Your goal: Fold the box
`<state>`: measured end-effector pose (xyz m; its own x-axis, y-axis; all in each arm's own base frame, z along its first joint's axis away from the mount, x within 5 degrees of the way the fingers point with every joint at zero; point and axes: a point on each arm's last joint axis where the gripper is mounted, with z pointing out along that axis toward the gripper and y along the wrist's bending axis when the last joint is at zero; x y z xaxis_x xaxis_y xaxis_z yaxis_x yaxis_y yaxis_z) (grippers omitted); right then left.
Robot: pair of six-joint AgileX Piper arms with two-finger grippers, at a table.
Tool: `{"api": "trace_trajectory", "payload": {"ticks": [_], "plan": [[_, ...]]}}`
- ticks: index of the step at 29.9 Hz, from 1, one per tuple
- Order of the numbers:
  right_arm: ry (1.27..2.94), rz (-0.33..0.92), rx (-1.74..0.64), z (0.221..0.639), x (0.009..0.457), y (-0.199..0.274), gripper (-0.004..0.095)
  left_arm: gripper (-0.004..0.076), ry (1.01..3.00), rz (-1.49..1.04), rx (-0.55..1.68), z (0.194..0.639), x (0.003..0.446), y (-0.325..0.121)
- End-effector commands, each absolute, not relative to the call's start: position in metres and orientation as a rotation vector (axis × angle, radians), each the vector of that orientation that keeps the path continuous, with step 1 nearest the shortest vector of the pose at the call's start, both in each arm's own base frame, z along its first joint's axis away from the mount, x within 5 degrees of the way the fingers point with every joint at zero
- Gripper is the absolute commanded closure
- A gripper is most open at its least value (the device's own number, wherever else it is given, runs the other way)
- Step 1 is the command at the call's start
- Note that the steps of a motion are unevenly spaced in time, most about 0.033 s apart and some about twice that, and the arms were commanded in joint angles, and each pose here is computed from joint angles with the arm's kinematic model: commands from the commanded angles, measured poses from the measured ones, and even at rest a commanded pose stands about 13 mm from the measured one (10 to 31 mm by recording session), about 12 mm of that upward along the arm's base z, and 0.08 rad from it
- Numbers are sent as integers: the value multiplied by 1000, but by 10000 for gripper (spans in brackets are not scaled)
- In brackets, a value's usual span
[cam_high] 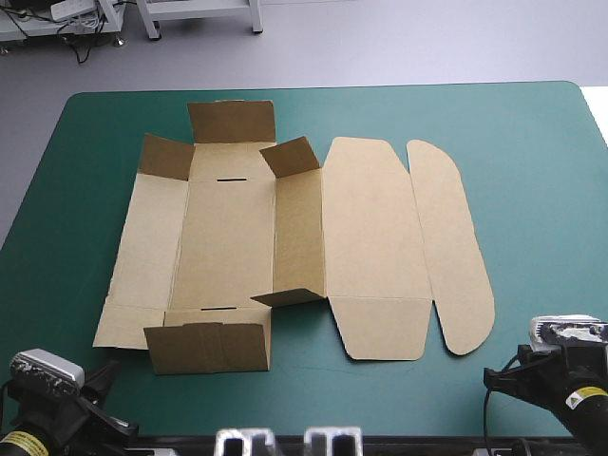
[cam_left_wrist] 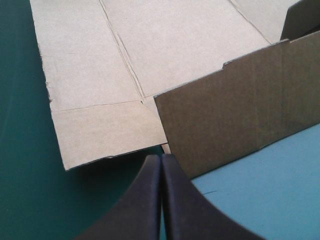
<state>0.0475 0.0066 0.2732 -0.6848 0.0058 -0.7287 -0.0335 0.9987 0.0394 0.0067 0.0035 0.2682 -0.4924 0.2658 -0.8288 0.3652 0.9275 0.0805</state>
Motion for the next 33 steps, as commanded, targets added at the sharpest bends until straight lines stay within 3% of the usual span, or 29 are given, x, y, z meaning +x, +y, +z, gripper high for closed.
{"api": "trace_trajectory", "payload": {"ticks": [1,10,16,23,28,33], "plan": [[2264,60,-18,283,51,6,923,734,2053,-153,432,279,10,1],[2264,60,-18,283,51,6,923,734,2068,-151,434,285,10,2],[2264,60,-18,283,51,6,923,734,2079,-127,433,333,21,-1],[2264,60,-18,283,51,6,923,734,2071,-27,442,396,74,-17],[2264,60,-18,283,51,6,923,734,2049,3,451,417,114,-32],[2264,60,-18,283,51,6,923,734,2055,213,328,424,159,-32]]}}
